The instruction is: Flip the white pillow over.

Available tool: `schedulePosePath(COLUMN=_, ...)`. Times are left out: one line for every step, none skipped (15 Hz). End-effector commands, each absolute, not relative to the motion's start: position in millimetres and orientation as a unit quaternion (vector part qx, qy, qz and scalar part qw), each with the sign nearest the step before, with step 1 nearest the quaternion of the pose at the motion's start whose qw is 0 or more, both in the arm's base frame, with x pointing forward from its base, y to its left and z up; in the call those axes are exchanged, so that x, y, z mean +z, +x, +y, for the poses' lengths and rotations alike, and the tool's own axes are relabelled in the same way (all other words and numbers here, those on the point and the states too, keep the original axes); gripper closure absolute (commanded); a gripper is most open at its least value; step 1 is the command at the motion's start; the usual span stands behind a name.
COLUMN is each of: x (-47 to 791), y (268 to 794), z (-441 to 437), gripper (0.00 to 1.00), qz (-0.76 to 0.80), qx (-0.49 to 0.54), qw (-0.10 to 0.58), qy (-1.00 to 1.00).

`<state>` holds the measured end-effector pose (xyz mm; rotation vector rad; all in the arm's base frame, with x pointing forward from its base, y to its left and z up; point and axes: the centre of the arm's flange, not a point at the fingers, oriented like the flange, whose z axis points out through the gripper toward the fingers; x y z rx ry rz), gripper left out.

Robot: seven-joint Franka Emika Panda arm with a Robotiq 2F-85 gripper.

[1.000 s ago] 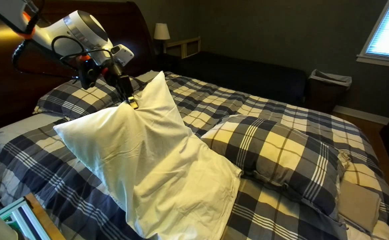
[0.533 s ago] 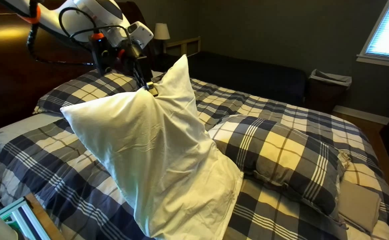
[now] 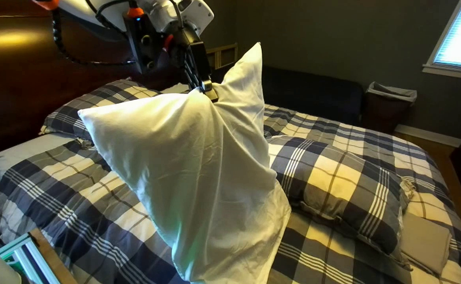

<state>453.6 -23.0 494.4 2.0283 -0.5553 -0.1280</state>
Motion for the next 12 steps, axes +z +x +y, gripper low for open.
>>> schedulePosePath(x=531.8, y=434.9, z=-17.3, gripper=0.97, qz=-0.211, qx=-0.044, qw=0.482, qy=0.849)
schedulePosePath(x=541.3, y=430.6, z=-10.3, gripper=0.97, qz=-0.207, qx=-0.038, qw=0.478, qy=0.853)
schedulePosePath(x=551.3, y=425.8, z=-2.6, gripper=0.97, qz=-0.201, qx=-0.034, qw=0.473, qy=0.857)
schedulePosePath(x=559.5, y=422.6, z=4.5, gripper=0.97, qz=-0.201, qx=-0.031, qw=0.471, qy=0.858)
schedulePosePath(x=568.6, y=421.0, z=11.8, gripper=0.97, qz=-0.200, qx=-0.027, qw=0.464, qy=0.862)
schedulePosePath(x=576.4, y=417.8, z=18.2, gripper=0.97, qz=-0.202, qx=-0.024, qw=0.456, qy=0.866)
schedulePosePath(x=584.5, y=414.1, z=24.7, gripper=0.97, qz=-0.207, qx=-0.020, qw=0.447, qy=0.870)
schedulePosePath(x=591.5, y=411.0, z=30.8, gripper=0.97, qz=-0.209, qx=-0.023, qw=0.435, qy=0.876)
schedulePosePath(x=598.0, y=409.3, z=36.4, gripper=0.97, qz=-0.213, qx=-0.022, qw=0.428, qy=0.878)
schedulePosePath(x=605.8, y=407.3, z=42.5, gripper=0.97, qz=-0.215, qx=-0.013, qw=0.426, qy=0.879)
schedulePosePath(x=612.7, y=407.3, z=47.6, gripper=0.97, qz=-0.217, qx=-0.006, qw=0.424, qy=0.879)
schedulePosePath(x=619.1, y=409.1, z=52.7, gripper=0.97, qz=-0.215, qx=0.007, qw=0.426, qy=0.879)
